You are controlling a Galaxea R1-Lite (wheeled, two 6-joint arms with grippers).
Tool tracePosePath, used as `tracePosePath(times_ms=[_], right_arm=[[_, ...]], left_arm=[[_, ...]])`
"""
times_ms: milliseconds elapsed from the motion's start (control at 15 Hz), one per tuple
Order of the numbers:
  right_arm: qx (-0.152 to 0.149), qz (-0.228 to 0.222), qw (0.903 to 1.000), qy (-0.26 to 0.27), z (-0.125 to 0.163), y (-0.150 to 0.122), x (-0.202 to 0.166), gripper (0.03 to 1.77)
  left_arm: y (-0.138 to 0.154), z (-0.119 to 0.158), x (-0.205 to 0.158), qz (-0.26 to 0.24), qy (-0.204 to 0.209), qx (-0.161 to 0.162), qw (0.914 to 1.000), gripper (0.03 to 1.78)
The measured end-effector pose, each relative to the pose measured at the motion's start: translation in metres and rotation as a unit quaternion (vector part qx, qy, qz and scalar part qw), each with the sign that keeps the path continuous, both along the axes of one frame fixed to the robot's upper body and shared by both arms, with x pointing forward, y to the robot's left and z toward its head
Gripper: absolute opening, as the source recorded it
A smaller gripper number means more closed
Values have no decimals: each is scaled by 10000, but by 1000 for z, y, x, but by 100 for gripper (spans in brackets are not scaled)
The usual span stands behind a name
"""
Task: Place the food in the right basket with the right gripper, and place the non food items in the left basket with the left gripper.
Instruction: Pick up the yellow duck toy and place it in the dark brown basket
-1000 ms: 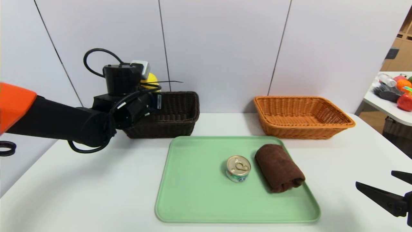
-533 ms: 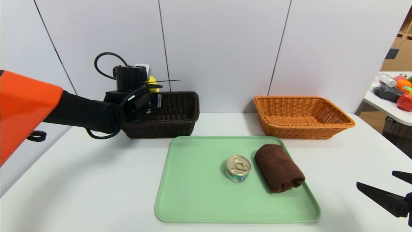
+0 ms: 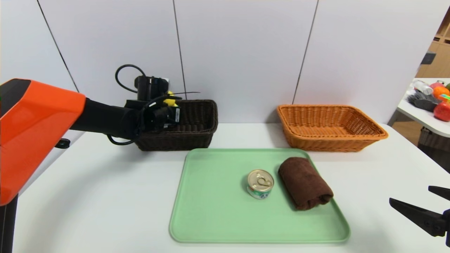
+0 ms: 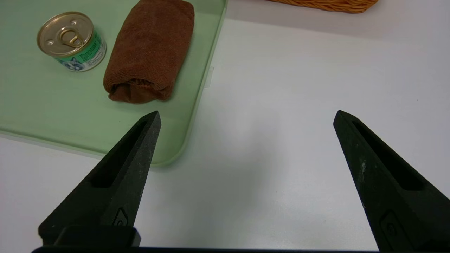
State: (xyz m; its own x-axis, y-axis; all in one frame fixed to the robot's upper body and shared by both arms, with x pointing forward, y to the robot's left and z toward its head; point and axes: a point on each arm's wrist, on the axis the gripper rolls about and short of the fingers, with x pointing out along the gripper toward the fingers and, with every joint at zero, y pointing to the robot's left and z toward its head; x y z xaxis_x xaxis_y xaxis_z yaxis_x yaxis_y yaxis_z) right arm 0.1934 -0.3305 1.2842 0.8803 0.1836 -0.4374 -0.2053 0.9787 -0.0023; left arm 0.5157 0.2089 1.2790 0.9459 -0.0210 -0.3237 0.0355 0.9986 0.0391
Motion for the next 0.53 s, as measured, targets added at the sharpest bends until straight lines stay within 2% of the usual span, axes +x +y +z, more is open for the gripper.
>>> tracePosePath(times_ms=[533], right_arm=[[0,-2,10000,2,0,0,0,170]], left_arm=[[-1,-14,10,-16,155,25,9999,78]])
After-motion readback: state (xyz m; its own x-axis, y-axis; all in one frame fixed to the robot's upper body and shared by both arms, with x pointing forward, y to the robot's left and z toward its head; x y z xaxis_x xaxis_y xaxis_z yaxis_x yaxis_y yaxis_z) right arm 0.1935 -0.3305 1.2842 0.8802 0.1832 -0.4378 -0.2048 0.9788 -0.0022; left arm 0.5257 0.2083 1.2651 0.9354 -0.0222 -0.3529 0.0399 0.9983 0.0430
